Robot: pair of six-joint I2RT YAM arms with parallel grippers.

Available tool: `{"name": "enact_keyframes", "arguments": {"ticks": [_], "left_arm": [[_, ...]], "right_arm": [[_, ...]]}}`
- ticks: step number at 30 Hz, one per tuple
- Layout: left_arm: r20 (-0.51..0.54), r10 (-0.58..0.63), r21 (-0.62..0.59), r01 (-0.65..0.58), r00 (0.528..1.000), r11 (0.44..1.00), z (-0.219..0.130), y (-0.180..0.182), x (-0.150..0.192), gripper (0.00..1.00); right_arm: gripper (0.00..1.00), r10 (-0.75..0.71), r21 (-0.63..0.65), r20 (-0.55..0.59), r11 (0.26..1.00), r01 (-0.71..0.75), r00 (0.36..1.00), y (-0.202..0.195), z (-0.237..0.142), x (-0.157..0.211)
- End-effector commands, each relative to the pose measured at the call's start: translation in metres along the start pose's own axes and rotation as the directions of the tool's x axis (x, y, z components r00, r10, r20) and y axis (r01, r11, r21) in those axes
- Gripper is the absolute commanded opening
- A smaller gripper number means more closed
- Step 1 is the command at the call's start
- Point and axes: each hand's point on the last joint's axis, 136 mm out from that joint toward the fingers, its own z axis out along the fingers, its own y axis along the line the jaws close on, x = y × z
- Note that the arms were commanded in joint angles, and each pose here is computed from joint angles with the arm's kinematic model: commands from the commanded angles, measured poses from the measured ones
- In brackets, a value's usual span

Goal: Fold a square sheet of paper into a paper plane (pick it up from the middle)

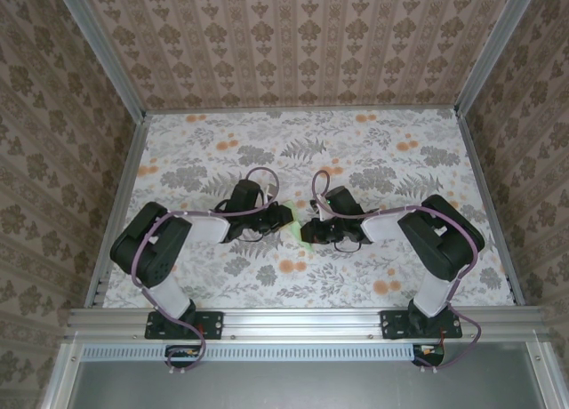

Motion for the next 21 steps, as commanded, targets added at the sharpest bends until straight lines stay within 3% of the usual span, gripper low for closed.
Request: {"name": "enact_keyframes", "arguments": {"ticks": [1, 9, 21], "left_arm": [[-0.021, -0.013, 0.013, 0.014, 1.000, 1.000, 0.007, 0.002, 0.004, 0.19], [-0.029, -0.050, -0.025, 0.050, 0.998, 0.998, 0.014, 0.016, 0.005, 0.17], [-0.035, -0.055, -0.029, 0.054, 0.998, 0.998, 0.014, 0.017, 0.006, 0.16]], "right_arm": [[0.18, 0.042, 0.033, -0.063, 0.999, -0.040, 0.997, -0.012, 0.007, 0.016], [0.22, 0.016, -0.021, -0.057, 1.000, -0.018, 0.998, 0.012, -0.004, 0.004], [0.25, -0.016, 0.042, -0.076, 0.999, 0.019, 0.997, 0.015, -0.026, 0.013]]}}
